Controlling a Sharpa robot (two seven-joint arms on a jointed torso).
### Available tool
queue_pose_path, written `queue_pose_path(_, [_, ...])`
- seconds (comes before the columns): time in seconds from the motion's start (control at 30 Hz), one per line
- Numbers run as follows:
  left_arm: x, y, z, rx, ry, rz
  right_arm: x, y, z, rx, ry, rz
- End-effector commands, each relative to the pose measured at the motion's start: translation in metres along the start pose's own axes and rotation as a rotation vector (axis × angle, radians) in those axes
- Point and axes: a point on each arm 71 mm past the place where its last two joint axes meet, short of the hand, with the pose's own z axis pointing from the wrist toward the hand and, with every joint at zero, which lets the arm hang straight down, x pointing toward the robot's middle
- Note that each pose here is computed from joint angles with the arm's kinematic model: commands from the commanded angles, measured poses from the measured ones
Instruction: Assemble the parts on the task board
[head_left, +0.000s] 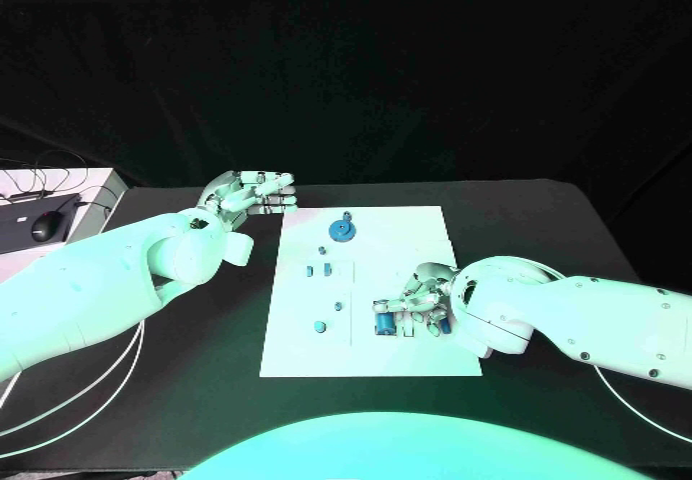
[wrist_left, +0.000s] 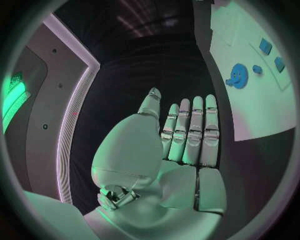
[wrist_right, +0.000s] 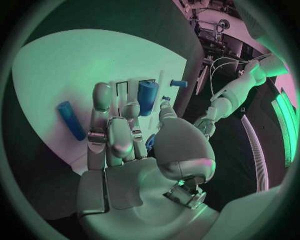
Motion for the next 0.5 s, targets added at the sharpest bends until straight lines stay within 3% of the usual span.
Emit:
queue_pose_path(0.03, [0.0017,-0.0004,-0.0001,0.006,0.017,-0.008,0.001,0.0,0.0,-0.003,-0.014,0.004])
queue_pose_path(0.5, [0.0002,-0.0003,-0.0005,0.004,0.013,-0.006,0.001,-0.007,-0.012,-0.051,-0.006,0.022])
